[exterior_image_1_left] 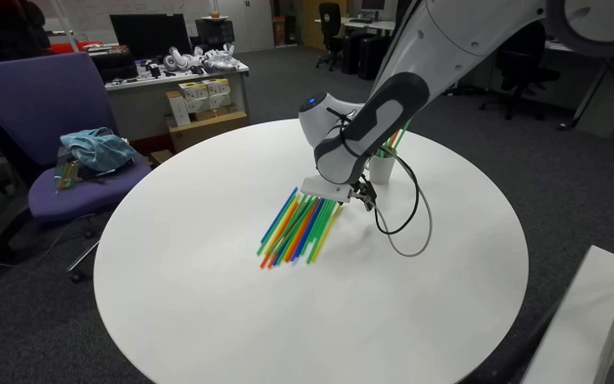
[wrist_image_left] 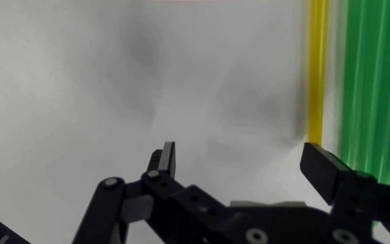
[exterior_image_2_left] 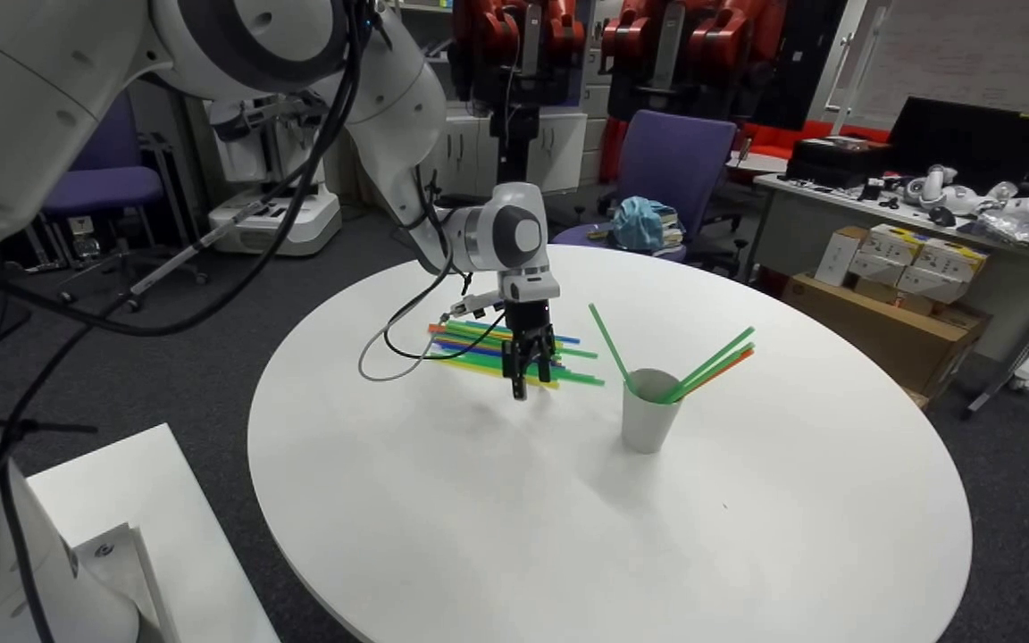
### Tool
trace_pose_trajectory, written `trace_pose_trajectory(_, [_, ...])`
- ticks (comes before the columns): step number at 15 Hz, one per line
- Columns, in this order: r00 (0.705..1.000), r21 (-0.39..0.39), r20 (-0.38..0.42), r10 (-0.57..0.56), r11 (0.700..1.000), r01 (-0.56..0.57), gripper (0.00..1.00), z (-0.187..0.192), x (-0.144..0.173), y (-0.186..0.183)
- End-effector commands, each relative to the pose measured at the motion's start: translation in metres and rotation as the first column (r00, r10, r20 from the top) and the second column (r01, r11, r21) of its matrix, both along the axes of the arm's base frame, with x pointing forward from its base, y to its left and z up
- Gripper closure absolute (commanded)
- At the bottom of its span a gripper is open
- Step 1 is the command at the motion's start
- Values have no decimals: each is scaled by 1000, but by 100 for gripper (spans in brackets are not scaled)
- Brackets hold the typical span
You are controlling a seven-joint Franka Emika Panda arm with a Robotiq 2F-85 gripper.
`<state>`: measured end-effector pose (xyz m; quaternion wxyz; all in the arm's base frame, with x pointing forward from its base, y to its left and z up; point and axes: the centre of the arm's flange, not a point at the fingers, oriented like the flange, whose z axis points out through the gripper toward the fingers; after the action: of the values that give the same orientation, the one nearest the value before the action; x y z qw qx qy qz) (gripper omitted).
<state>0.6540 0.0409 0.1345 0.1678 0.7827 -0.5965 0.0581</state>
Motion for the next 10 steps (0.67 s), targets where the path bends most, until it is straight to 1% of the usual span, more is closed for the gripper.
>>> trace_pose_trajectory(1, [998,-25,43,-39,999,40,0,6,7,-5])
trace_pose_trajectory(6, [996,-33,53,-75,997,77,0,-1,14,-11])
trace_pose_trajectory(10, [995,-28,87,-51,998,54,0,-5,18,-8])
